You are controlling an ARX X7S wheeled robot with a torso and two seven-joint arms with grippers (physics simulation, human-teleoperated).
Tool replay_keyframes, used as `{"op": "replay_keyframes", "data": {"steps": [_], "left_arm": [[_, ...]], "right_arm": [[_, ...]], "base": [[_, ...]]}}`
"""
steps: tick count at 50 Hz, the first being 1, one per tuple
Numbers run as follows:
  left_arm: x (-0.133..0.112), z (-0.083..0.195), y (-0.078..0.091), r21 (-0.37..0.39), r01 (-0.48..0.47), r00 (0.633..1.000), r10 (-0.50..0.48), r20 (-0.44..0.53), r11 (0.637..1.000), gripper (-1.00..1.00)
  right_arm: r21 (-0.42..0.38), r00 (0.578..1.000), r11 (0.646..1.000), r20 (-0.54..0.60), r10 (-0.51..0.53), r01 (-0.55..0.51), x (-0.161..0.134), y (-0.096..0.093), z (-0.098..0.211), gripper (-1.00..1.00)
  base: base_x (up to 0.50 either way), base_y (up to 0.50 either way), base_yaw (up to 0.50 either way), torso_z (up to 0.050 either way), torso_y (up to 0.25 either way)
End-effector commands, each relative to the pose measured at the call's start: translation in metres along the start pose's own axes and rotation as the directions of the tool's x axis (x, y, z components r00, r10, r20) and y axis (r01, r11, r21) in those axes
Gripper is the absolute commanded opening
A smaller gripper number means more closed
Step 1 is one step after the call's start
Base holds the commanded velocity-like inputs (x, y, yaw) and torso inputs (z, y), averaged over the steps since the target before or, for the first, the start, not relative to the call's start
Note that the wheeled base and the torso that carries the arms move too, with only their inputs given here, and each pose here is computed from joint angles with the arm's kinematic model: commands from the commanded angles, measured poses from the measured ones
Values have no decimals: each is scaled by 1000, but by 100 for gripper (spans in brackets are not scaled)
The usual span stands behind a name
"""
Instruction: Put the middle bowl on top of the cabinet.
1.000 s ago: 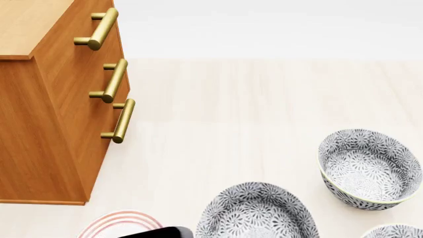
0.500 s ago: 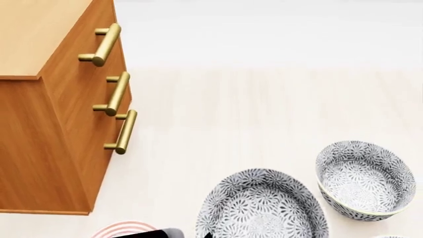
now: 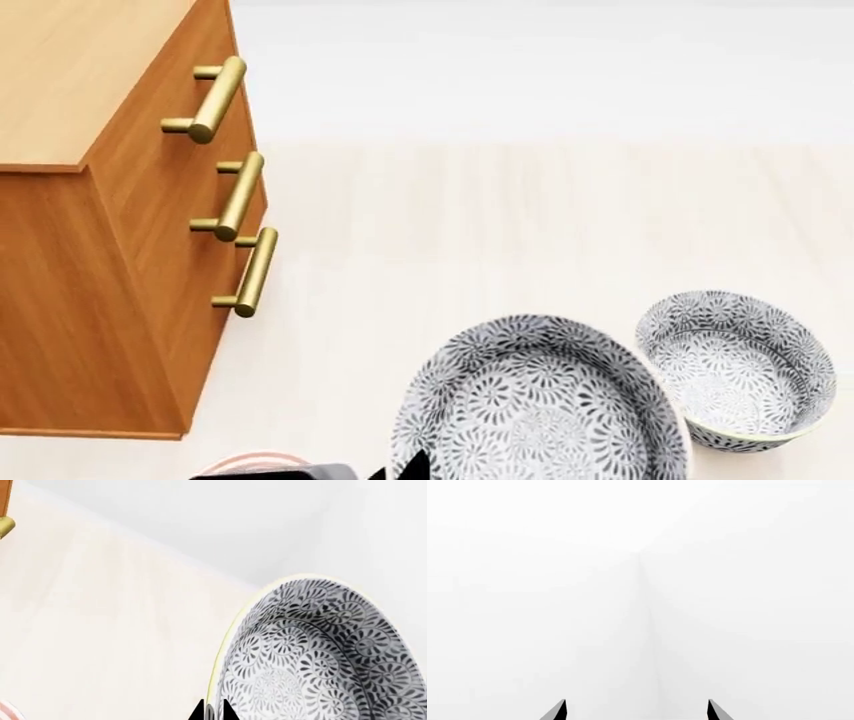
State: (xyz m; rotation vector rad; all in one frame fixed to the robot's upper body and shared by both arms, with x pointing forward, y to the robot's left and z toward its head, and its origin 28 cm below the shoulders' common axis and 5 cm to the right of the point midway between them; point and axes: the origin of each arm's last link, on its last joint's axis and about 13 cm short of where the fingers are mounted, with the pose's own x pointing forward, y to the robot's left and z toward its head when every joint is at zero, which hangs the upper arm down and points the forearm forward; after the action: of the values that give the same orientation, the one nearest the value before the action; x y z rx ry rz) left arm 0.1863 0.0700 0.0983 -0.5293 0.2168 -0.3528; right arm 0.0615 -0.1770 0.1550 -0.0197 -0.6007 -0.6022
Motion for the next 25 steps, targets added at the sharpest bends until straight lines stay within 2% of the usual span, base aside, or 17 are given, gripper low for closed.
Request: {"op": "replay_keyframes", "data": {"steps": [1, 11, 25], "left_arm": [[-11, 16, -10, 25, 59, 996, -61, 71, 998, -100], [-28, 33, -24, 71, 119, 980, -129, 152, 990, -100], [-54, 62, -46, 161, 195, 938, -232, 259, 967, -100]], "right_arm": [[1, 1000, 1000, 1, 3, -3, 0, 1, 0, 100], [2, 1000, 1000, 6, 0, 0, 1, 1, -1, 100], [4, 1000, 1000, 9, -6, 6, 0, 0, 0, 100]], "base": [[0, 0, 0, 40, 230], [0, 0, 0, 40, 229], [0, 0, 0, 40, 230]]}}
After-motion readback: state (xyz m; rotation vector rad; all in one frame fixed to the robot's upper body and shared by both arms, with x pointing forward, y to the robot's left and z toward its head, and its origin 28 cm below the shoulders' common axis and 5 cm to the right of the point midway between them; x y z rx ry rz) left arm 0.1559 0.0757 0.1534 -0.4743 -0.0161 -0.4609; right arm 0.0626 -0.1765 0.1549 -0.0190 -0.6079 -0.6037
